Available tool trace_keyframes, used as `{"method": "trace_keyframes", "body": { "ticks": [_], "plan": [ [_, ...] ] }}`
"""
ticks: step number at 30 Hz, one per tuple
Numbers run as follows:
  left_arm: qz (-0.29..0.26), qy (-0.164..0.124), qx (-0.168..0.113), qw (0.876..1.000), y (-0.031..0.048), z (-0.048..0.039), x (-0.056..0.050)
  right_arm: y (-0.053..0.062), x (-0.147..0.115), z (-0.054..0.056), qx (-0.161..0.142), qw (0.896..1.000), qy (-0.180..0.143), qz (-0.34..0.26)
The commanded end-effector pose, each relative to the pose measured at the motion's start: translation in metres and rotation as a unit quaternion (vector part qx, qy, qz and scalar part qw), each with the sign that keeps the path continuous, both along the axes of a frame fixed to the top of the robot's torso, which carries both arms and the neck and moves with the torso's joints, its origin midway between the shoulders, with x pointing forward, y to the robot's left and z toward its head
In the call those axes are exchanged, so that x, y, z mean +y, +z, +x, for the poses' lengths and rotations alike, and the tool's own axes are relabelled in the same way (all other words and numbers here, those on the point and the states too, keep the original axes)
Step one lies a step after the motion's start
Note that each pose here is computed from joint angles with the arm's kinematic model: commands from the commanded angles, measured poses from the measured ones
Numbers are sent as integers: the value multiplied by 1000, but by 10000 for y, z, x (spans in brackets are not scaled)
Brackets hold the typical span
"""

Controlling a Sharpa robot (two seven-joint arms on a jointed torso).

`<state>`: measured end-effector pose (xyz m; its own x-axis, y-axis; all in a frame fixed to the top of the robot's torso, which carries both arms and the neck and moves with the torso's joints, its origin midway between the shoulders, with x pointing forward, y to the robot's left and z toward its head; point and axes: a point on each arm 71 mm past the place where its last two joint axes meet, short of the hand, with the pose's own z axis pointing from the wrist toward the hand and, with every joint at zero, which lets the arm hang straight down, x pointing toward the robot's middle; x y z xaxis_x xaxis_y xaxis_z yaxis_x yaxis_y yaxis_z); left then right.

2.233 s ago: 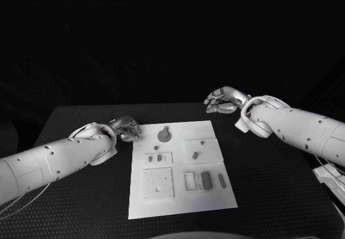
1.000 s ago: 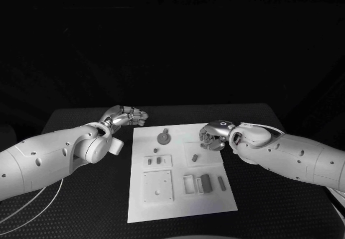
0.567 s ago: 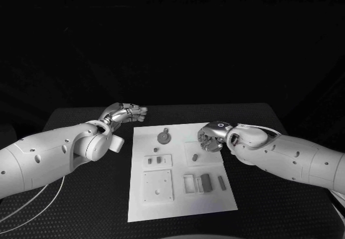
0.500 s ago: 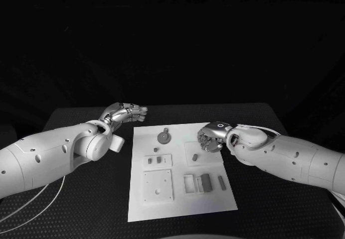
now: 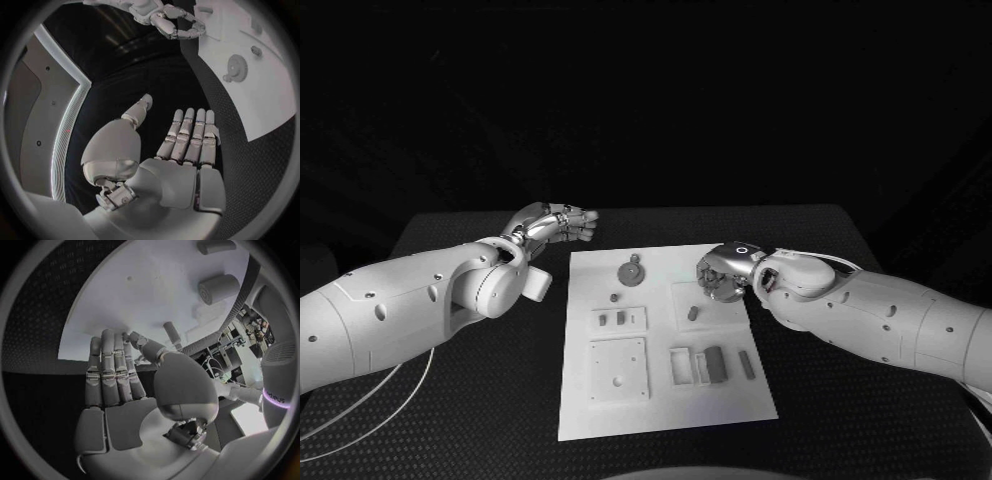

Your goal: Assemble the parts on the task board

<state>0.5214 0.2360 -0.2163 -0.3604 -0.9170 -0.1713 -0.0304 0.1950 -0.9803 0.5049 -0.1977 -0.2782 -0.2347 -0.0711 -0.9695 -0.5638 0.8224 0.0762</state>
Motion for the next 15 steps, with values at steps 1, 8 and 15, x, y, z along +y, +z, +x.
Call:
{"method": "trace_keyframes", "body": {
  "ticks": [1, 8, 15],
  "plan": [
    [-8, -7, -2, 1000, 16, 2, -25, -136, -10, -42, 12, 999, 6, -33],
    [-6, -4, 1, 1000, 11, 3, -17, -185, -24, -46, 12, 999, 1, -50],
    [-5, -5, 3, 1000, 8, 3, -20, -194, -11, -70, 9, 999, 4, -51]
  ]
}}
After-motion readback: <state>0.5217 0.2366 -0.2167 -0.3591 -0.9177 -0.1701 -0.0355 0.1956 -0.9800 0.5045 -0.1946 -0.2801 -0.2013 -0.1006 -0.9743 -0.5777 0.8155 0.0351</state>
